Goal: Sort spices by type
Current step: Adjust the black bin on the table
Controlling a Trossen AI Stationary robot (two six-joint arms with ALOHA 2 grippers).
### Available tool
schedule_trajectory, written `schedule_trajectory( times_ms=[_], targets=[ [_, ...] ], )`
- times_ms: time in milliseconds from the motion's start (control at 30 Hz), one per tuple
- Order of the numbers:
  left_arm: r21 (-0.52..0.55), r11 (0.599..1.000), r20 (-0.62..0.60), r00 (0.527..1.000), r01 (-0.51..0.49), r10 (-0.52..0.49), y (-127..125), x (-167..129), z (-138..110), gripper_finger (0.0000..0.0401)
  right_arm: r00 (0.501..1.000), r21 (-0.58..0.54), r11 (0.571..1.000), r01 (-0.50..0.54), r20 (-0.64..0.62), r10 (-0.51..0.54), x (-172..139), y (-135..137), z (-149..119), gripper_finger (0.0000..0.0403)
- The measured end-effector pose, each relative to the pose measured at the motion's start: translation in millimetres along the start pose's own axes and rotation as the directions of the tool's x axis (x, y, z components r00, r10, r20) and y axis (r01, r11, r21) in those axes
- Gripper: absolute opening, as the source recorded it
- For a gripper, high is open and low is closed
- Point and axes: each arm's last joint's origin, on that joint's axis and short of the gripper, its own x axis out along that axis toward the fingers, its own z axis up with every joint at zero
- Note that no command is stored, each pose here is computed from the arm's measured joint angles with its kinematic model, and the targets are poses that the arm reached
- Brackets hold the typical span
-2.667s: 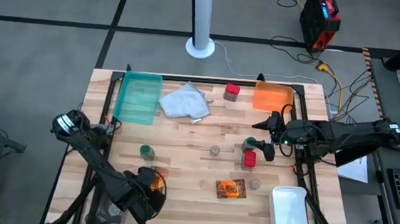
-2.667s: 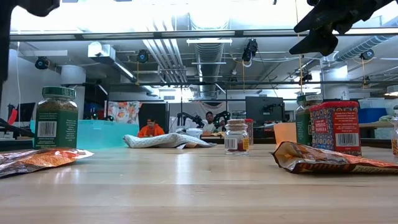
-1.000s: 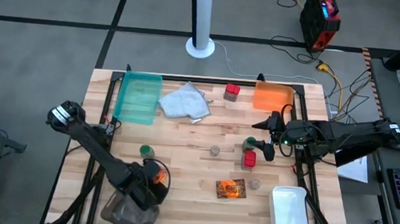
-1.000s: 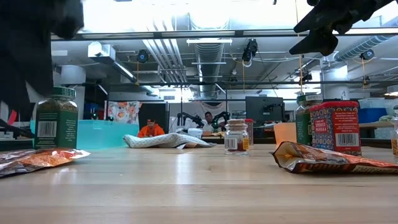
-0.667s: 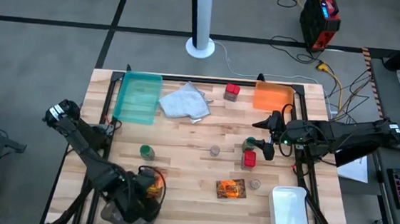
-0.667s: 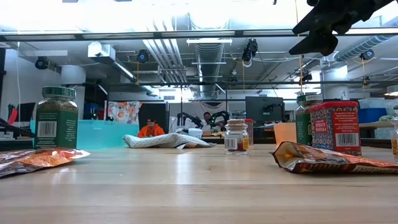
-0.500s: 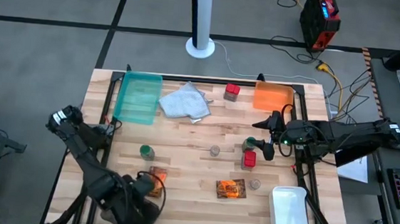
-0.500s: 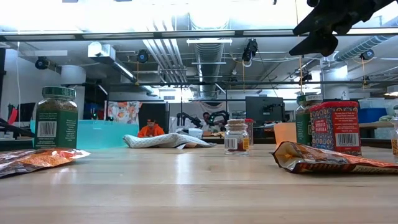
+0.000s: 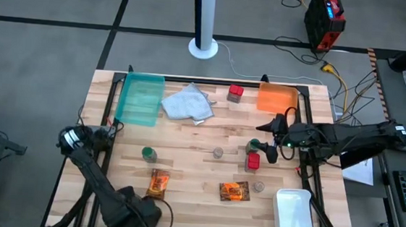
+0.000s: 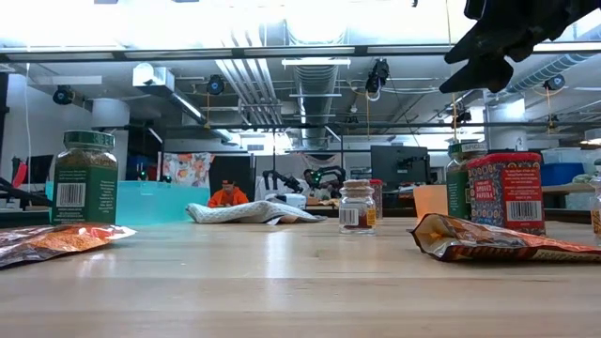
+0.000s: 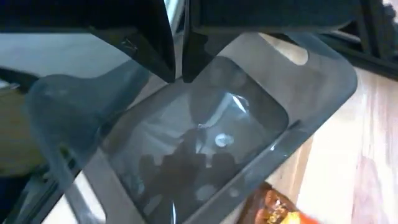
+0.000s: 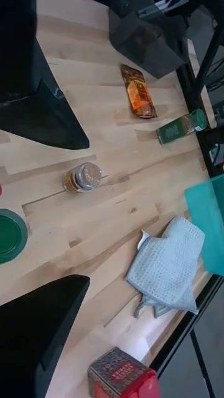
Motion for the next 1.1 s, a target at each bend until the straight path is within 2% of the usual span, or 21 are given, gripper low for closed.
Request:
schedule_trajectory(
  times_ms=[167, 400, 800, 1033, 1100],
  targets=[
    [0.063, 0.991, -0.061, 0.991, -0.117, 0.121, 1, 15, -10, 0.0002, 1.0, 0.015, 1.0, 0.004, -0.011, -0.004, 2, -1, -4, 0.0338],
    [0.17, 0.951, -0.11, 0.954, -0.258, 0.279, 11, 30, -19, 0.0, 1.0, 0.019, 1.0, 0.005, -0.013, -0.005, 2, -1, -4, 0.0338],
    [0.223, 0.904, -0.157, 0.902, -0.364, 0.402, 39, 60, -20, 0.0, 1.0, 0.026, 1.0, 0.005, -0.013, -0.005, 2, -1, -4, 0.0338],
    [0.278, 0.832, -0.201, 0.818, -0.479, 0.538, 61, 70, -23, 0.0, 1.0, 0.026, 1.0, 0.005, -0.013, -0.005, 2, -1, -4, 0.0338],
    [0.319, 0.825, -0.199, 0.818, -0.466, 0.539, 62, 71, -23, 0.0, 1.0, 0.026, 1.0, 0.005, -0.012, -0.005, 2, -1, -4, 0.0338]
  ],
)
